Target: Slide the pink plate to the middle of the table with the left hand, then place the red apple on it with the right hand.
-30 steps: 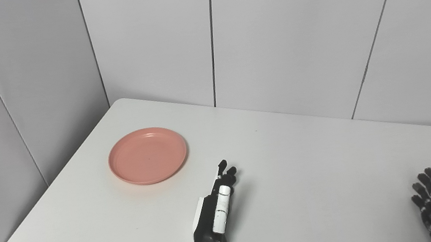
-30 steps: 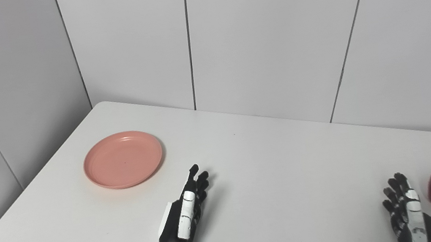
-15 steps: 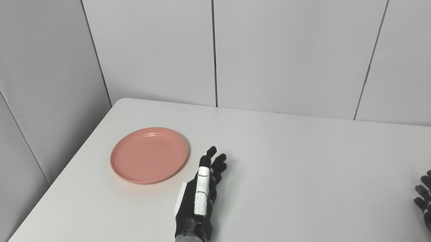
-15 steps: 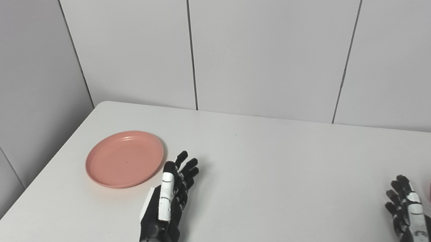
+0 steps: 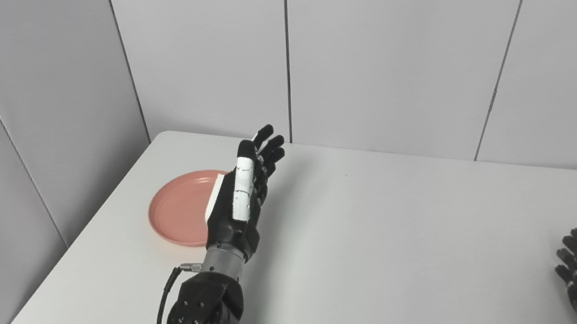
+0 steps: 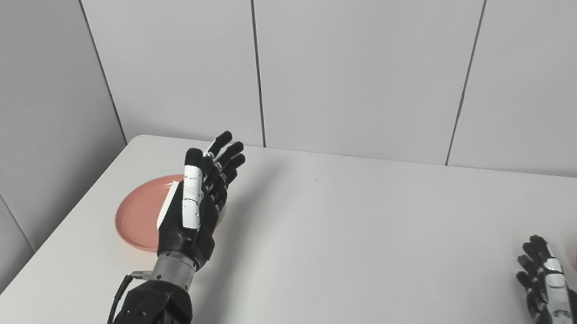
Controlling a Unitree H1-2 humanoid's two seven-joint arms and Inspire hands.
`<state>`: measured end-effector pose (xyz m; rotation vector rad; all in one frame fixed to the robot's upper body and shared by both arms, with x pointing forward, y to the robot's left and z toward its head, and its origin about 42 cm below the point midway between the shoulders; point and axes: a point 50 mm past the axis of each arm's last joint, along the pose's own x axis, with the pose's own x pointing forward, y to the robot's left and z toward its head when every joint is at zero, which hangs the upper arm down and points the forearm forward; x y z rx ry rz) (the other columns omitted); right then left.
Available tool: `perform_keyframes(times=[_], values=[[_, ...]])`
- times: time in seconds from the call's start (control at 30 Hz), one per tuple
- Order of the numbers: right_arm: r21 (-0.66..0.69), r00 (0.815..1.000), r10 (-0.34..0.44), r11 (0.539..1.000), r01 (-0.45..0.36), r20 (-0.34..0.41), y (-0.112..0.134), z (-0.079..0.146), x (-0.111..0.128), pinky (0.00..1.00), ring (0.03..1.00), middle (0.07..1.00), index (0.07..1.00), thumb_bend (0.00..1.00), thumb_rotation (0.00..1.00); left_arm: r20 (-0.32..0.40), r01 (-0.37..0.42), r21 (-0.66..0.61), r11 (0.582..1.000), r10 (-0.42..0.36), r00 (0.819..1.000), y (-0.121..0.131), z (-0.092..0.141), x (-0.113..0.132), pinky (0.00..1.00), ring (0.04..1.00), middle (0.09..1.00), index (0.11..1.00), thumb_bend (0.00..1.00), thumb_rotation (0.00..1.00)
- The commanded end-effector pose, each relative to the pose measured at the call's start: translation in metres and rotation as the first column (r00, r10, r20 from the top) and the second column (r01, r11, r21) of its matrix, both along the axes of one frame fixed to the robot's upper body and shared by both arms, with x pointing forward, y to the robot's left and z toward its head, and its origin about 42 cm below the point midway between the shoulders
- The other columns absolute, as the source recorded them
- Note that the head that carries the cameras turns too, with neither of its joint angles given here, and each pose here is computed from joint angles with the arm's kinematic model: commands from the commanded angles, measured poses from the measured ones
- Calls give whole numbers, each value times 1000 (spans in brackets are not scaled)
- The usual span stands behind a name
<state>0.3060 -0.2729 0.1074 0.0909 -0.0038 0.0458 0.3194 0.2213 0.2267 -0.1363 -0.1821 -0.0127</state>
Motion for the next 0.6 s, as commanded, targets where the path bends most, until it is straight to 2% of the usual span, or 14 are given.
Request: perform_keyframes(times=[0.0,0.13,0.2,0.43,0.57], values=[[21,999,14,1000,-14,-32,11,-15,-10,1000,990,981,983,822,1000,96,24,16,1000,-25,995,5,30,12,975,902,887,876,975,1000],[21,999,17,1000,-16,-32,12,-16,-10,1000,992,983,983,817,1000,115,0,30,1000,-3,993,24,40,25,966,899,882,868,966,1000],[23,999,18,1000,-17,-32,12,-16,-11,1000,993,983,980,807,1000,116,-18,48,999,13,993,37,44,33,919,887,881,858,984,1000],[22,999,16,1000,-15,-30,13,-17,-11,1000,989,981,981,800,1000,114,-61,79,995,52,992,75,54,50,948,900,890,892,1000,1000],[25,999,10,1000,-9,-32,12,-18,-11,1000,982,974,975,792,1000,119,-102,89,991,91,989,94,60,58,899,888,884,893,1000,1000]])
